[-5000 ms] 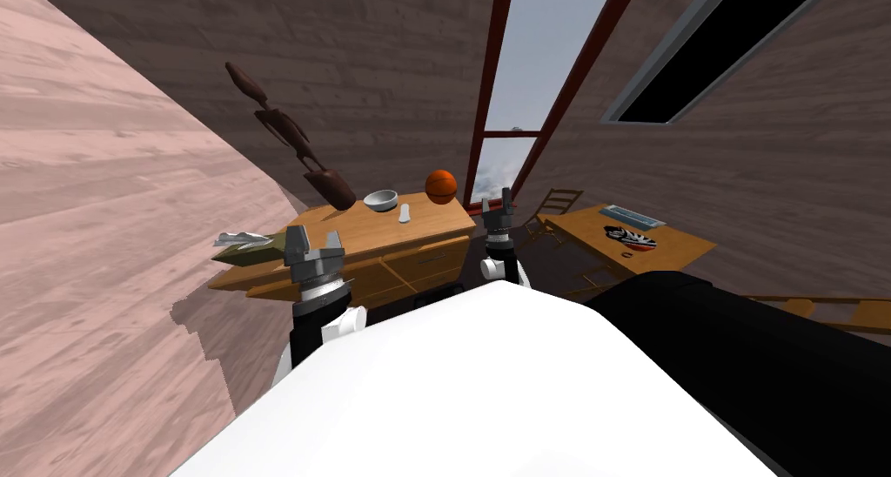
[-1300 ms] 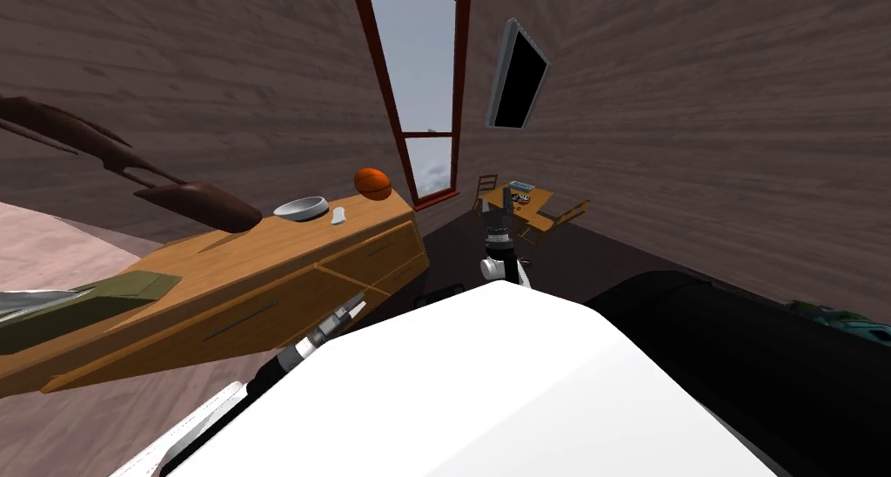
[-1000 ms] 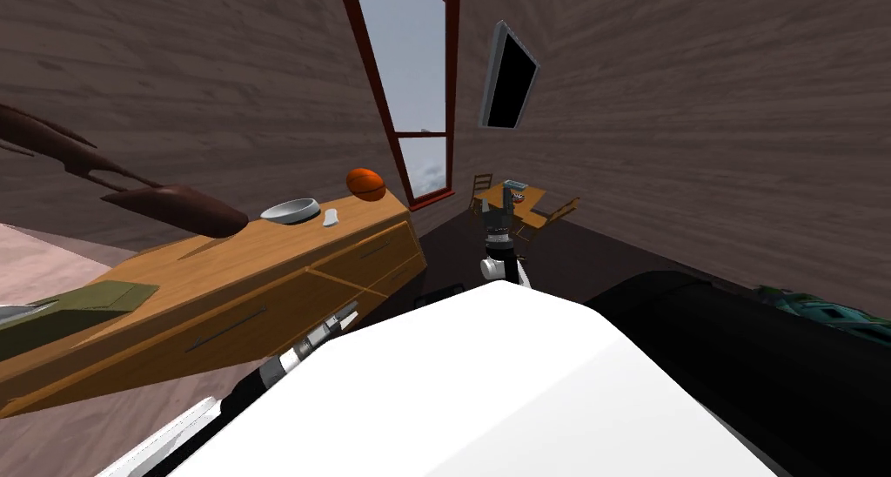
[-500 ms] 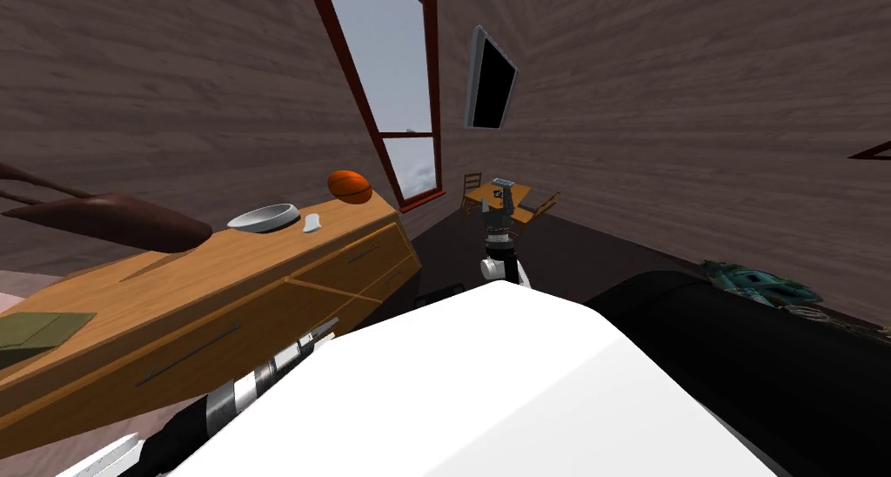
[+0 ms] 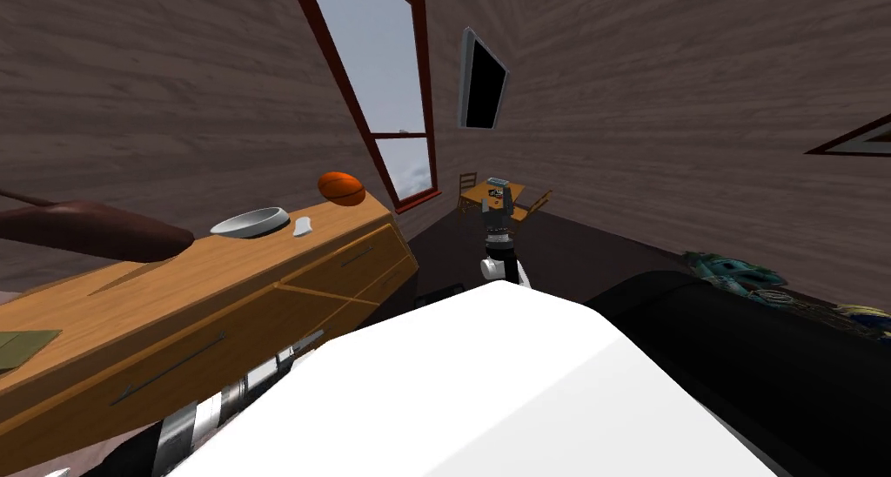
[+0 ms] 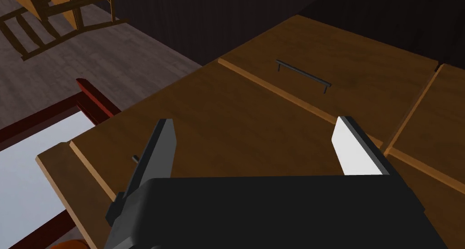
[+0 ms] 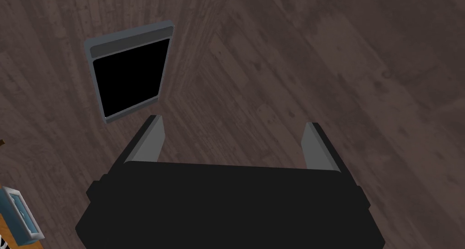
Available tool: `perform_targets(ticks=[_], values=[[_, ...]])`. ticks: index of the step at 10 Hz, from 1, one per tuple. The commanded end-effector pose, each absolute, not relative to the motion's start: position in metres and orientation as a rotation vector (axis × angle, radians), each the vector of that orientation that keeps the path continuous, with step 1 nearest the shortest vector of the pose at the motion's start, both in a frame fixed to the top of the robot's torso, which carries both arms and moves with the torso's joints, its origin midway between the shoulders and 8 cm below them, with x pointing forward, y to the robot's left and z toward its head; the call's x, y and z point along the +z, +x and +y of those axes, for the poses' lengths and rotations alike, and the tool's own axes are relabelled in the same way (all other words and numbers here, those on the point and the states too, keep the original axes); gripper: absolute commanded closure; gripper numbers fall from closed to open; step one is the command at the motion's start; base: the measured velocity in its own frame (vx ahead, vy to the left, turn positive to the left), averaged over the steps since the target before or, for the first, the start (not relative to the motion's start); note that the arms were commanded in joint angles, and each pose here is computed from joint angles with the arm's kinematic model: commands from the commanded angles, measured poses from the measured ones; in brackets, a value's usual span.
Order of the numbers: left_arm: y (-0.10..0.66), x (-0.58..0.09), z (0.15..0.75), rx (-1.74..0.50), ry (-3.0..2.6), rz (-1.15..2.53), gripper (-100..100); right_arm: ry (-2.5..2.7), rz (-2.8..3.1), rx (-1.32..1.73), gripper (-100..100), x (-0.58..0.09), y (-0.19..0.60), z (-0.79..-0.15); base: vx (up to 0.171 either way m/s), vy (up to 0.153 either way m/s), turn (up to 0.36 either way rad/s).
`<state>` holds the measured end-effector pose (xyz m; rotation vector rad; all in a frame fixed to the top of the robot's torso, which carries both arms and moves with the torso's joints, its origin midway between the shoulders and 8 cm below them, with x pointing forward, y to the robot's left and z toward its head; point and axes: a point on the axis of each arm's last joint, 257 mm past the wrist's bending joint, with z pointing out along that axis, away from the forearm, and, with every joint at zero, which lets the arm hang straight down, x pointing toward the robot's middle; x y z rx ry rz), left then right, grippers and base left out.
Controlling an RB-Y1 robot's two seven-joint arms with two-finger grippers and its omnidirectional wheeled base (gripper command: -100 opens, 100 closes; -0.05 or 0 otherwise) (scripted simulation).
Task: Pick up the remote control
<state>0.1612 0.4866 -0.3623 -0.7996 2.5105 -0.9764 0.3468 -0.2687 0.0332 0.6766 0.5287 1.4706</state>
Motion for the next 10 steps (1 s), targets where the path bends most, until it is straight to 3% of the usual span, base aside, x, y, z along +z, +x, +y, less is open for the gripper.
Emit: perform_targets(ticks=[1,10], values=[[0.144,-0.358,0.508,-0.934,-0.840,2.584,-100,0.677,0.529,1.471,0,0.033,0.347,-0.269,-0.012,-0.032,-0.243],[0.073,-0.301,0.637,-0.527,-1.108,2.781,-100,0.677,0.529,1.471,0,0.033,0.347,-0.269,-0.007,-0.025,-0.184]])
